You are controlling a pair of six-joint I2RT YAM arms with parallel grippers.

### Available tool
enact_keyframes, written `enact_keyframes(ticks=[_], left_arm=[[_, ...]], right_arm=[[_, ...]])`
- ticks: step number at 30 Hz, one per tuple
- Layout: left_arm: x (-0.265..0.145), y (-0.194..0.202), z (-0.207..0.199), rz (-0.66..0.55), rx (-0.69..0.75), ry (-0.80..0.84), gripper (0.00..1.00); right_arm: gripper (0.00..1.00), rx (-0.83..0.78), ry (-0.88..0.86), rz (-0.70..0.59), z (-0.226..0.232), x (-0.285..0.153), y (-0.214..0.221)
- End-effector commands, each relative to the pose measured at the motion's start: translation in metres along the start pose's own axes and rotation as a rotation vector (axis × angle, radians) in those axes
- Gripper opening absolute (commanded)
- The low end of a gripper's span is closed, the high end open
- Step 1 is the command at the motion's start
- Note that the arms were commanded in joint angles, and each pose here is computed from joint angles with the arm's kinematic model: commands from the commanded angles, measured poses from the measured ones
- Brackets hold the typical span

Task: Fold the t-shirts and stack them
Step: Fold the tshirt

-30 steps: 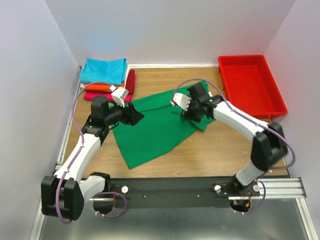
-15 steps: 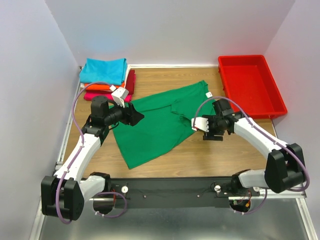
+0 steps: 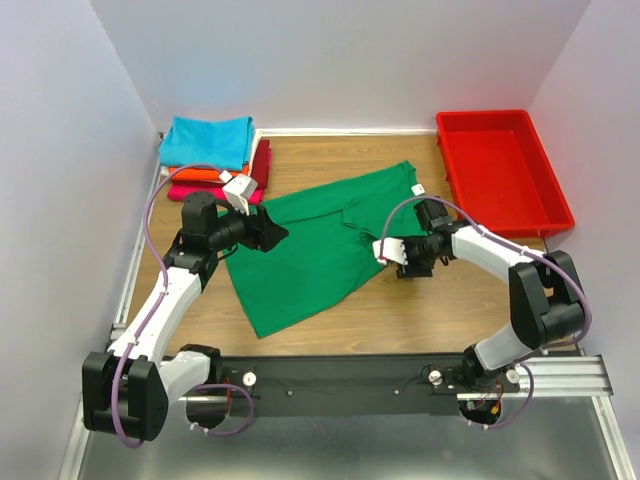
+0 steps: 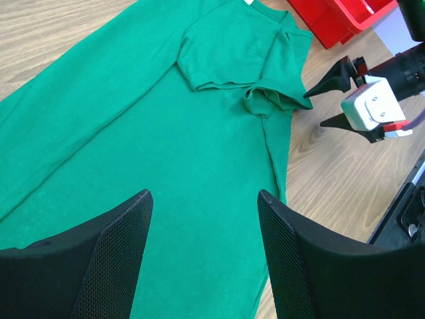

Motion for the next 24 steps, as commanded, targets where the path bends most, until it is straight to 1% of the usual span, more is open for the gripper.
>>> enact_keyframes(ticks=[1, 7, 12, 19, 20, 23, 24], left_arm=[[-0.001, 0.001, -0.003, -0.006, 0.011, 0.037, 0.72], [-0.001, 0.001, -0.004, -0.005, 0.011, 0.041, 0.72], [-0.002, 0.001, -0.005, -0.006, 0.013, 0.045, 0.72], [-0.001, 0.001, -0.004, -0.003, 0.011, 0.046, 0.72], [-0.002, 0.001, -0.005, -0.005, 0.013, 0.047, 0.72], [-0.001, 0.001, -0.004, -0.004, 0.012, 0.046, 0.72], [-0.001, 0.001, -0.004, -0.004, 0.010, 0.044, 0.72]], right_arm=[[0.62, 0.017, 0.050, -0.047, -0.017, 0.004, -0.003], [0.52, 0.023, 0.071, -0.014, -0.020, 0.010, 0.003], [0.47, 0.021, 0.095, -0.003, -0.024, 0.010, 0.004], [0.35, 0.030, 0.118, 0.007, -0.026, 0.007, 0.004], [0.31, 0.029, 0.125, 0.004, -0.027, 0.006, 0.003], [0.24, 0.034, 0.136, 0.003, -0.028, 0.002, 0.001], [0.24, 0.036, 0.139, 0.003, -0.027, 0.001, 0.001]])
Point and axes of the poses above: each gripper's point midway between its finger pads, its own x axis out along the fingers, its own z axis along the line the jaws close on, y = z × x, the point moved 9 cm from there along -x, back along the fingers, and after that the axes turned 11 degrees about -x, right-handed, at the moved point
